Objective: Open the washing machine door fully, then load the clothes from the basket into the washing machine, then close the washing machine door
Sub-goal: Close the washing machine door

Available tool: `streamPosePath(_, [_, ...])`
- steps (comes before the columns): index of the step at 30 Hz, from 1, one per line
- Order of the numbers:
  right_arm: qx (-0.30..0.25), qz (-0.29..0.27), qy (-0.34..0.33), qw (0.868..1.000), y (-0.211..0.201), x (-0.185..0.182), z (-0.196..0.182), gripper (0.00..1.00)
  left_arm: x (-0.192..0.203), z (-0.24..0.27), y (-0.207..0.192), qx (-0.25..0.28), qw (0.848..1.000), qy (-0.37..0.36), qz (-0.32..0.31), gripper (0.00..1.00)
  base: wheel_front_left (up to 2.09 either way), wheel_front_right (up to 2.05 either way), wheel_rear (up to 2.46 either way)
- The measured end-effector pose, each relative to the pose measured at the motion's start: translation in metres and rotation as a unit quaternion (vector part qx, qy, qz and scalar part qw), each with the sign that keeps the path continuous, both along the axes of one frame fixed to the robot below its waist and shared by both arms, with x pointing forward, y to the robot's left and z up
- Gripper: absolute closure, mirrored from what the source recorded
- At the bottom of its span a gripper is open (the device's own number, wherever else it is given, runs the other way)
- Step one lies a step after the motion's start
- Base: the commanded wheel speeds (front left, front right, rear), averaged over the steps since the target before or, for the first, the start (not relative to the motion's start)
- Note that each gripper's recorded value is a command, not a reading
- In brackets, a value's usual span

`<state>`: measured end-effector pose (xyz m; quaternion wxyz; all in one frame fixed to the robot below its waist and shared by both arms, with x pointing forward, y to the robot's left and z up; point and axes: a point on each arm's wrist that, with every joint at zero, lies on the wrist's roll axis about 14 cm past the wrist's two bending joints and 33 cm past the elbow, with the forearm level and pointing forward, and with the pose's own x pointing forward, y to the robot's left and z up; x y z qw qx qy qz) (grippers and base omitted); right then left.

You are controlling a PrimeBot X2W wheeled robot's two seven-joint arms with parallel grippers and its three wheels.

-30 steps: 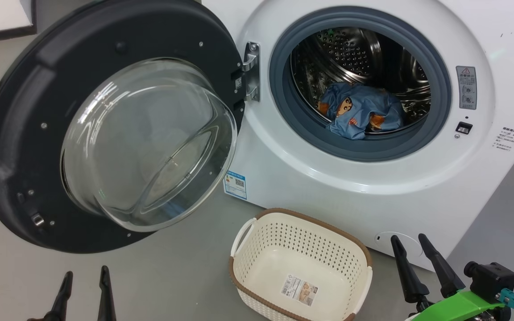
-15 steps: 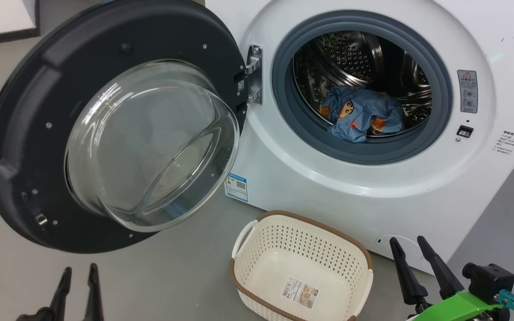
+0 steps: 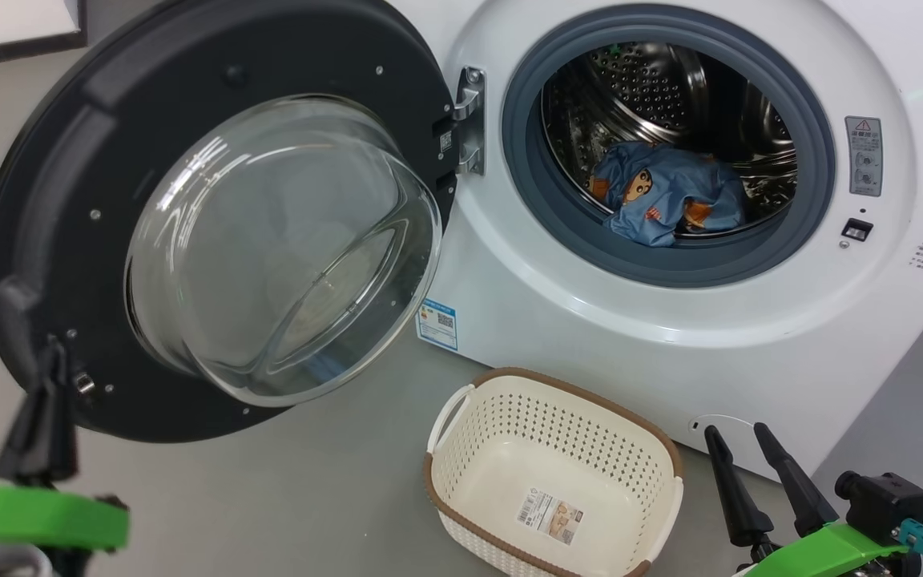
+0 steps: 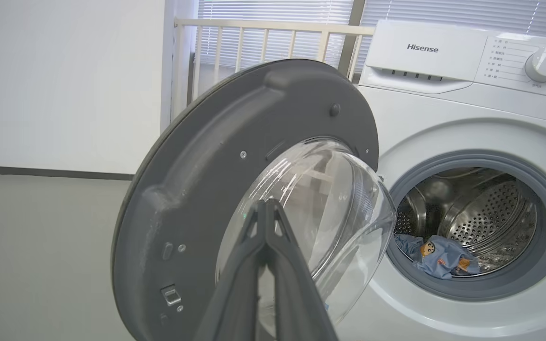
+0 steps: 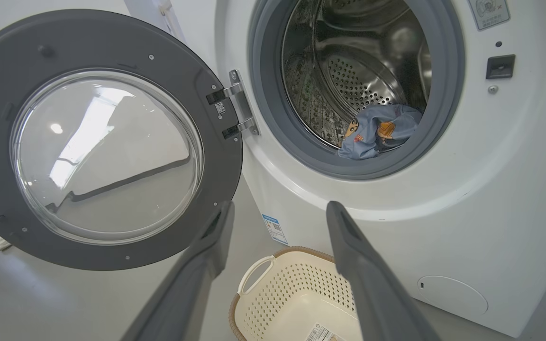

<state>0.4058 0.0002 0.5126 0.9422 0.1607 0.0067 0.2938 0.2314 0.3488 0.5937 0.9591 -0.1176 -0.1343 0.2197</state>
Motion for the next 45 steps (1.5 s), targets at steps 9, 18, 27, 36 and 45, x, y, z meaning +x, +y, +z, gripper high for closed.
streamPosePath(9, [0.002, 0.003, 0.005, 1.000, 0.003, 0.003, -0.004, 0.00, 0.006, 0.078, 0.056, -0.072, 0.994, -0.082, -0.011, 1.00, 0.00, 0.00, 0.00])
streamPosePath(18, [0.006, -0.008, 0.009, 1.000, -0.005, 0.006, -0.007, 0.00, 0.018, 0.090, 0.122, -0.237, 0.968, -0.087, -0.005, 1.00, 0.00, 0.00, 0.00])
streamPosePath(27, [0.009, -0.029, 0.018, 0.999, -0.020, 0.007, -0.013, 0.00, 0.028, 0.058, 0.165, -0.348, 0.933, -0.080, 0.044, 1.00, 0.00, 0.00, 0.00])
streamPosePath(36, [-0.003, -0.048, 0.027, 0.998, -0.042, 0.020, -0.026, 0.00, 0.046, 0.013, 0.179, -0.422, 0.899, -0.081, 0.084, 1.00, 0.00, 0.00, 0.00])
streamPosePath(45, [-0.006, -0.067, 0.033, 0.997, -0.059, 0.027, -0.033, 0.00, 0.075, -0.024, 0.170, -0.463, 0.880, -0.053, 0.089, 1.00, 0.00, 0.00, 0.00])
